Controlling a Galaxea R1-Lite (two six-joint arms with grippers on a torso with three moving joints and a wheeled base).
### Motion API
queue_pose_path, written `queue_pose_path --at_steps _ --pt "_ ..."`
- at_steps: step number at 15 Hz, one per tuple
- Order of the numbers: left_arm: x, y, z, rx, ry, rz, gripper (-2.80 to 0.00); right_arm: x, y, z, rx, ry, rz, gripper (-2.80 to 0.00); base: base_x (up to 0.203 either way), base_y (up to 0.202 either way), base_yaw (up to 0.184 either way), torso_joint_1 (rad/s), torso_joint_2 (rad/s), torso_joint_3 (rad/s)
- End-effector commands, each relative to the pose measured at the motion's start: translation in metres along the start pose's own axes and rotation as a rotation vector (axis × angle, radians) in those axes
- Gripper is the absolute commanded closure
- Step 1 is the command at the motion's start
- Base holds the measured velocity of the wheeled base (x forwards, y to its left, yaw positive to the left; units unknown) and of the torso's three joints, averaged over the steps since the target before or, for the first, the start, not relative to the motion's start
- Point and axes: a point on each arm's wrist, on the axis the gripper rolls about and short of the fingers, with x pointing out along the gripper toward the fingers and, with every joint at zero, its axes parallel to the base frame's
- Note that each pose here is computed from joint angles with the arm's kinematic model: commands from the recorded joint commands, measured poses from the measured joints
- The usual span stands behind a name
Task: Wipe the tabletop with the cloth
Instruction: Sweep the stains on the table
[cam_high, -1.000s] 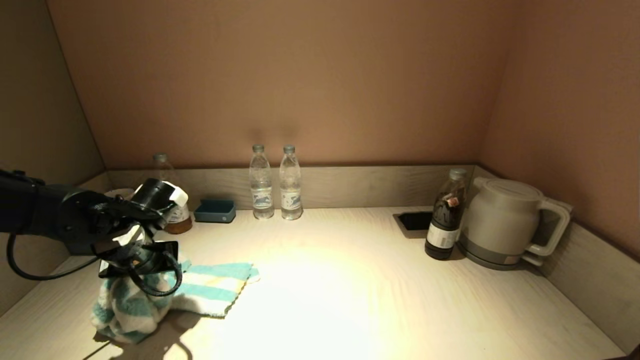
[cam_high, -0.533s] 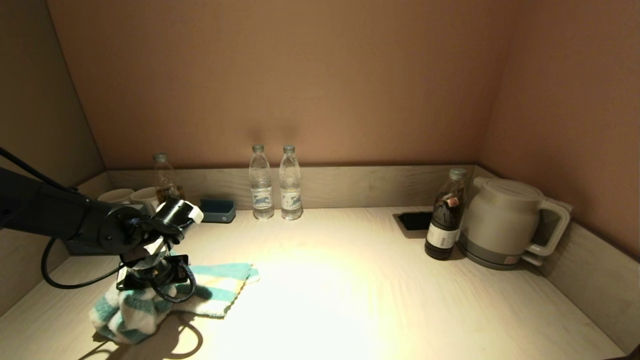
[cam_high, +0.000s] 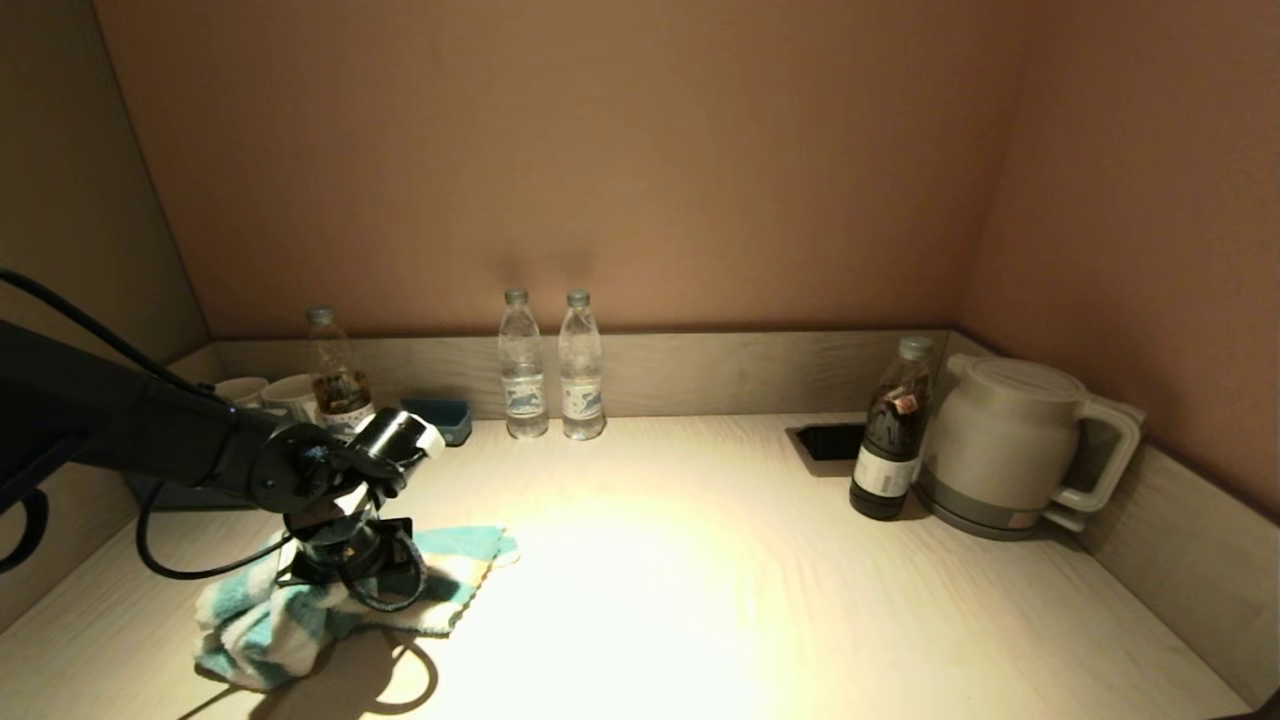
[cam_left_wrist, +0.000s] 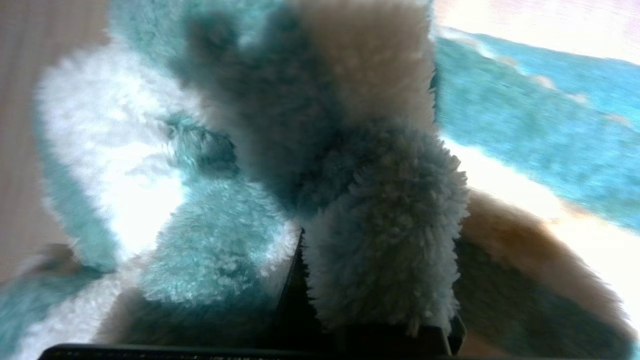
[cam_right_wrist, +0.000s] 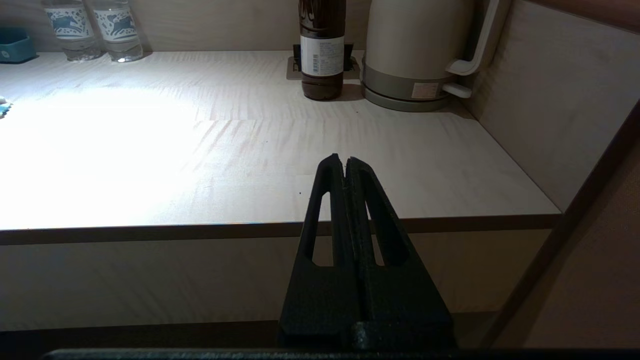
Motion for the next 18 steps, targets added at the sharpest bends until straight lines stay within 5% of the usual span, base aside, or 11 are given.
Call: queue_pose_path --at_steps 1,5,11,18 --pt "0.003 -0.017 -0.002 0.012 0.008 -0.014 0.00 0.000 0.000 0.000 0.000 0.000 0.000 0.00 0.000 0.000 0.000 0.000 0.00 0.000" --pt "0.000 -0.025 0.000 0.001 0.021 -0.043 0.00 0.000 0.000 0.000 0.000 0.000 0.001 0.00 0.000 0.000 0.000 0.000 0.00 0.000" --pt "0.000 -0.039 0.006 -0.014 0.148 -0.094 0.00 0.000 0.000 0.000 0.000 0.000 0.001 0.00 0.000 0.000 0.000 0.000 0.00 0.000" --pt "-0.003 -0.064 0.031 -0.051 0.119 -0.159 0.00 0.000 0.000 0.000 0.000 0.000 -0.001 0.00 0.000 0.000 0.000 0.000 0.00 0.000"
